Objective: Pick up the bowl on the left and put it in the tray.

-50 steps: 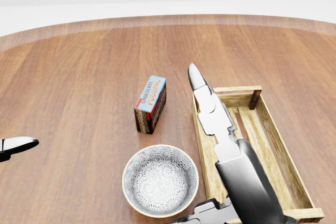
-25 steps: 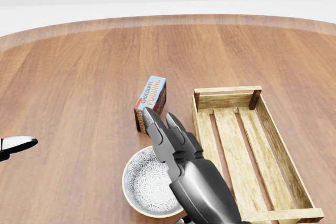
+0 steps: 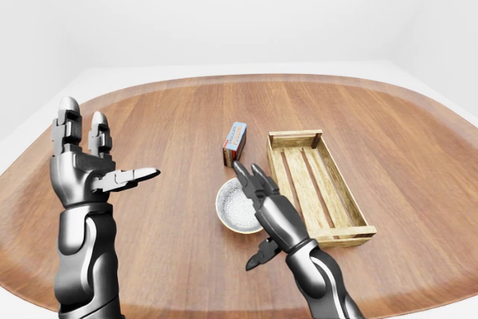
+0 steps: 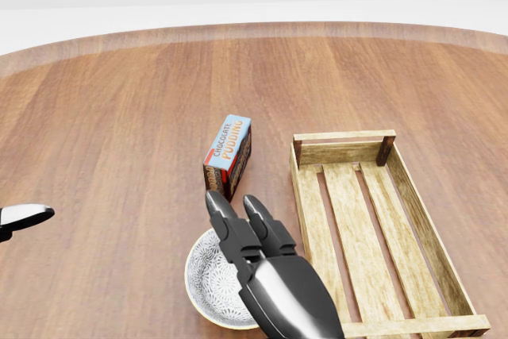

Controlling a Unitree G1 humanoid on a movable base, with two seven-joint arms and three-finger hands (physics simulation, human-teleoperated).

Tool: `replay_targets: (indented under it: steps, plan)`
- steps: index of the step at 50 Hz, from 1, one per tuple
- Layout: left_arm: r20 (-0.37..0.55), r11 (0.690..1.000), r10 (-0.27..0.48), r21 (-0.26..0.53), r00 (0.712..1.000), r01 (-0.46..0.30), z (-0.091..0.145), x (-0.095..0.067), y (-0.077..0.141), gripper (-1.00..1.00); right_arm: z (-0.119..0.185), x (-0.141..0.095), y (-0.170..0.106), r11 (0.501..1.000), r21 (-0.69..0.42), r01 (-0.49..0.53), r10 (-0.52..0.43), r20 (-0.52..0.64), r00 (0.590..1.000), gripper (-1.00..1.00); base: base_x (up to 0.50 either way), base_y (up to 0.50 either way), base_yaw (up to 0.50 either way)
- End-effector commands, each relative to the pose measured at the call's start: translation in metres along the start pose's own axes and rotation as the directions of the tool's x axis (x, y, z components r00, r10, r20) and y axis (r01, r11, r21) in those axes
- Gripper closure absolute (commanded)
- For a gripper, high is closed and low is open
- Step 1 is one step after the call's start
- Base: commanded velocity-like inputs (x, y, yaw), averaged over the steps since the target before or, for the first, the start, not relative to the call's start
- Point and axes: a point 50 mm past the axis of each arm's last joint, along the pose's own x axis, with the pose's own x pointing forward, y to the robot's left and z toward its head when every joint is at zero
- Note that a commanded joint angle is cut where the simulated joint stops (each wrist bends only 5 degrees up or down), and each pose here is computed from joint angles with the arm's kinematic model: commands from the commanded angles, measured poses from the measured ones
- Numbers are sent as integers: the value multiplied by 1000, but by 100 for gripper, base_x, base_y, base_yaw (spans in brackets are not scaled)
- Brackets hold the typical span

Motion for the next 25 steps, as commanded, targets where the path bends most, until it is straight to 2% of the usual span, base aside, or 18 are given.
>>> replay_targets:
  steps: [1, 13, 25]
  plan:
    - [-2, 1000, 4, 0, 1000, -4, -1, 1, 1, -100, -3, 3, 8, 1000, -27, -15, 15, -25, 1000, -100, 0, 0, 0]
    - [-2, 1000, 4, -1, 1000, -4, 0, 1, 2, -100, -14, 5, 16, 1000, -18, -2, 1, -73, 997, -100, 0, 0, 0]
    - [6, 1000, 6, -3, 1000, -6, 2, 1, 2, -100, -26, 8, 22, 1000, 4, -26, 26, -115, 993, -100, 0, 0, 0]
